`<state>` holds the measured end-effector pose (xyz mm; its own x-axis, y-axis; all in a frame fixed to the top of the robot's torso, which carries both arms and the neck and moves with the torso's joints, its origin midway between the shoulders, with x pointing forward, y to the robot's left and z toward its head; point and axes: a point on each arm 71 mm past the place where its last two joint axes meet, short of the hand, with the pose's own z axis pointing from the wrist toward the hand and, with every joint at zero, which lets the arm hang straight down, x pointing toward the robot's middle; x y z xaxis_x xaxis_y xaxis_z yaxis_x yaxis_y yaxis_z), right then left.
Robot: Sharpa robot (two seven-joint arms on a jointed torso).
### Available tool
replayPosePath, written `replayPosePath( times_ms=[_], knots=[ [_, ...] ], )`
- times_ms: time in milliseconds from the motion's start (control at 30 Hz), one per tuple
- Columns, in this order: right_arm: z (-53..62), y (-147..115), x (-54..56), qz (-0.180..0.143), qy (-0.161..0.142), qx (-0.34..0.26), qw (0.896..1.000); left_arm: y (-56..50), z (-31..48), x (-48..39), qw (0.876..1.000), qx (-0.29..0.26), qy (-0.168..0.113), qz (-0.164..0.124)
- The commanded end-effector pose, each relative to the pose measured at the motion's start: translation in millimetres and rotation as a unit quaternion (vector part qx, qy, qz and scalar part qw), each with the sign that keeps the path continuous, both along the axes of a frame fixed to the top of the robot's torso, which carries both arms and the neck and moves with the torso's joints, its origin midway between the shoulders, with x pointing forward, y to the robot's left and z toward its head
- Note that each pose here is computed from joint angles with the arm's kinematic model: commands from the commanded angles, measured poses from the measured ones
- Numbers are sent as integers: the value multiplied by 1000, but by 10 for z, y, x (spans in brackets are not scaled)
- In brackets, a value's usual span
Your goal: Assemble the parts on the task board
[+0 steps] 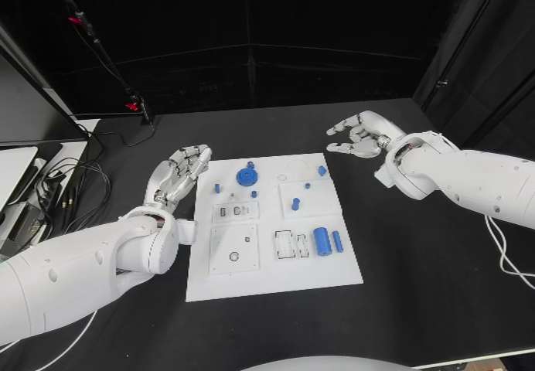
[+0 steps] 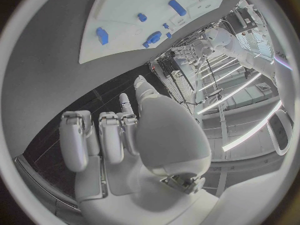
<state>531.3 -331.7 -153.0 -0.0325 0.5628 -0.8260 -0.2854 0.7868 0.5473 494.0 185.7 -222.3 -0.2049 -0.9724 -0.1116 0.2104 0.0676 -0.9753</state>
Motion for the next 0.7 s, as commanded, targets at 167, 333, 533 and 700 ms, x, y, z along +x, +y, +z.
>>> replayPosePath(
  times_ms=[167,333,533,700],
  knots=[
    [-268,13,3,15,38,-43,998,-4,165,-68,991,-28,-127,-20],
    [-334,-13,21,19,43,-49,998,10,162,-70,991,-27,-126,-18],
    [-379,-26,56,23,53,-53,997,18,161,-71,991,-27,-126,-18],
    [-413,-10,73,27,59,-56,996,20,160,-70,992,-27,-126,-17]
  ],
)
